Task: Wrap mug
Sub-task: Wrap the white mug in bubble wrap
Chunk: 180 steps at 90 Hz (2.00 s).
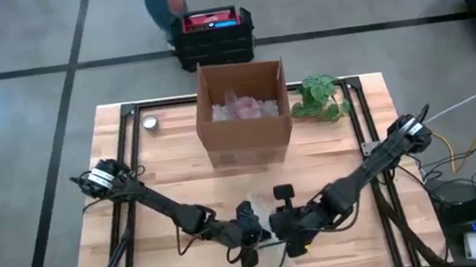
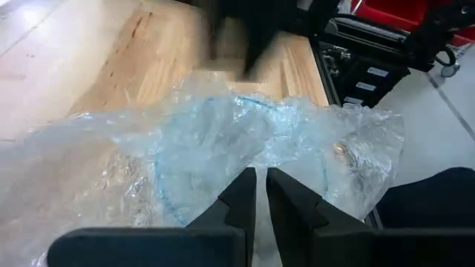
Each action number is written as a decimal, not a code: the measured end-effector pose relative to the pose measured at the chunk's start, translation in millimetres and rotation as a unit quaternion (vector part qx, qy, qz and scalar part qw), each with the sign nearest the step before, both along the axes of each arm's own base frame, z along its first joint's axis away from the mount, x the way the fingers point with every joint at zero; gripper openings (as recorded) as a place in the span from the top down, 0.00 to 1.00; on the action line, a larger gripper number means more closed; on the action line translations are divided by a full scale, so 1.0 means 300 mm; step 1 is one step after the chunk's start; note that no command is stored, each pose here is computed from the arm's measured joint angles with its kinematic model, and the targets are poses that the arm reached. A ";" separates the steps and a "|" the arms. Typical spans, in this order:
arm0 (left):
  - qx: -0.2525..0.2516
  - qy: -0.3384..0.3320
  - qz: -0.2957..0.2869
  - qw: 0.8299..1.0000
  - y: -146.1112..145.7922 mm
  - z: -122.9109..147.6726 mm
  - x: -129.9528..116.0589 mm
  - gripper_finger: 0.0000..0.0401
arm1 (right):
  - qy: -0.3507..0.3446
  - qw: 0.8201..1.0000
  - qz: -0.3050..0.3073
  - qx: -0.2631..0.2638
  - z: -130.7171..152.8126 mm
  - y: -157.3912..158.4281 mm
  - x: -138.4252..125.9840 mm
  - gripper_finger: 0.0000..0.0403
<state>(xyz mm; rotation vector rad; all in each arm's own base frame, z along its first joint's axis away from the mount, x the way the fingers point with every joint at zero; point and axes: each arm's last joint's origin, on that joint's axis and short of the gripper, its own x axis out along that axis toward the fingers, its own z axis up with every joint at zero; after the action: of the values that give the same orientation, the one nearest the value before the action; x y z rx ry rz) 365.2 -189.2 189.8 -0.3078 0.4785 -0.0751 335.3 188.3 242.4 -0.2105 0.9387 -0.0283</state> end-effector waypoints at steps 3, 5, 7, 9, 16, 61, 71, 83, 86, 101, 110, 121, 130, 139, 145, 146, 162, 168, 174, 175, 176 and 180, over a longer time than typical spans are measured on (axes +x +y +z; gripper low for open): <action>0.000 0.000 0.000 1.000 0.000 0.000 0.000 0.94 | 0.006 1.000 -0.006 0.001 -0.011 -0.007 0.006 0.95; 0.000 0.000 0.000 1.000 0.000 0.000 0.000 0.94 | 0.013 1.000 -0.012 0.001 -0.021 -0.010 0.009 0.95; 0.000 0.000 0.000 1.000 0.000 0.000 0.000 0.94 | 0.021 1.000 -0.015 0.001 -0.032 -0.012 0.011 0.95; 0.000 0.000 0.000 1.000 0.000 0.000 0.000 0.94 | 0.032 0.999 -0.017 0.003 -0.046 -0.013 0.012 0.95; 0.000 0.000 0.000 1.000 0.000 0.000 0.000 0.94 | 0.056 0.998 -0.006 0.025 -0.083 0.000 0.021 0.95; -0.001 0.000 -0.001 1.000 0.000 0.000 0.000 0.94 | 0.112 0.993 0.026 0.030 -0.275 0.060 0.068 0.95; -0.001 -0.002 0.001 1.000 0.000 0.002 0.001 0.94 | 0.114 0.992 0.027 0.034 -0.238 0.053 0.058 0.95; 0.000 -0.001 0.002 1.000 0.000 0.000 0.000 0.94 | 0.107 0.993 0.032 0.049 -0.134 0.040 0.030 0.95; 0.001 0.000 0.001 1.000 0.000 0.000 0.000 0.94 | 0.090 0.994 0.034 0.060 -0.095 0.039 0.026 0.95; 0.000 0.000 0.001 1.000 0.000 0.000 0.000 0.94 | 0.057 0.992 0.045 0.104 0.012 0.038 -0.010 0.95; 0.000 0.000 0.000 1.000 0.000 0.000 0.000 0.94 | 0.067 0.989 0.056 0.120 0.002 0.056 -0.016 0.95; 0.000 0.000 0.001 1.000 0.001 0.000 0.001 0.94 | 0.095 0.987 0.060 0.114 -0.068 0.079 0.001 0.95; -0.001 -0.001 0.000 1.000 0.001 0.001 0.001 0.94 | 0.117 0.987 0.049 0.096 -0.145 0.079 0.027 0.95; -0.001 -0.001 0.000 1.000 0.001 0.001 0.001 0.94 | 0.133 0.987 0.040 0.085 -0.200 0.066 0.054 0.95; 0.000 -0.001 0.001 1.000 0.001 0.000 0.001 0.94 | 0.139 0.986 0.033 0.083 -0.225 0.054 0.068 0.96; 0.000 -0.001 0.001 1.000 0.001 0.001 0.001 0.94 | 0.141 0.986 0.032 0.083 -0.229 0.053 0.070 0.96; 0.000 -0.001 0.001 1.000 0.001 0.000 0.001 0.94 | 0.147 0.985 0.027 0.084 -0.246 0.031 0.085 0.96; 0.000 -0.001 0.001 1.000 0.001 0.000 0.001 0.94 | 0.148 0.984 0.029 0.093 -0.228 0.027 0.083 0.96; 0.000 -0.001 0.001 1.000 0.001 0.000 0.001 0.94 | 0.152 0.983 0.032 0.094 -0.200 0.024 0.076 0.96; 0.000 -0.001 0.001 1.000 0.001 0.000 0.001 0.94 | 0.152 0.983 0.032 0.094 -0.193 0.023 0.075 0.96; 0.000 -0.001 0.001 1.000 0.001 0.000 0.001 0.94 | 0.152 0.983 0.033 0.095 -0.187 0.023 0.074 0.96; 0.000 -0.001 0.001 1.000 0.001 0.000 0.001 0.94 | 0.149 0.983 0.039 0.099 -0.156 0.024 0.063 0.96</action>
<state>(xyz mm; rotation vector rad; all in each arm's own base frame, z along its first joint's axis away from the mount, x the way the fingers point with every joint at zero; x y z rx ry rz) 365.4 -188.8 190.0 -0.3084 0.4767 -0.0737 354.4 195.4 195.5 -0.0667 1.2223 0.1718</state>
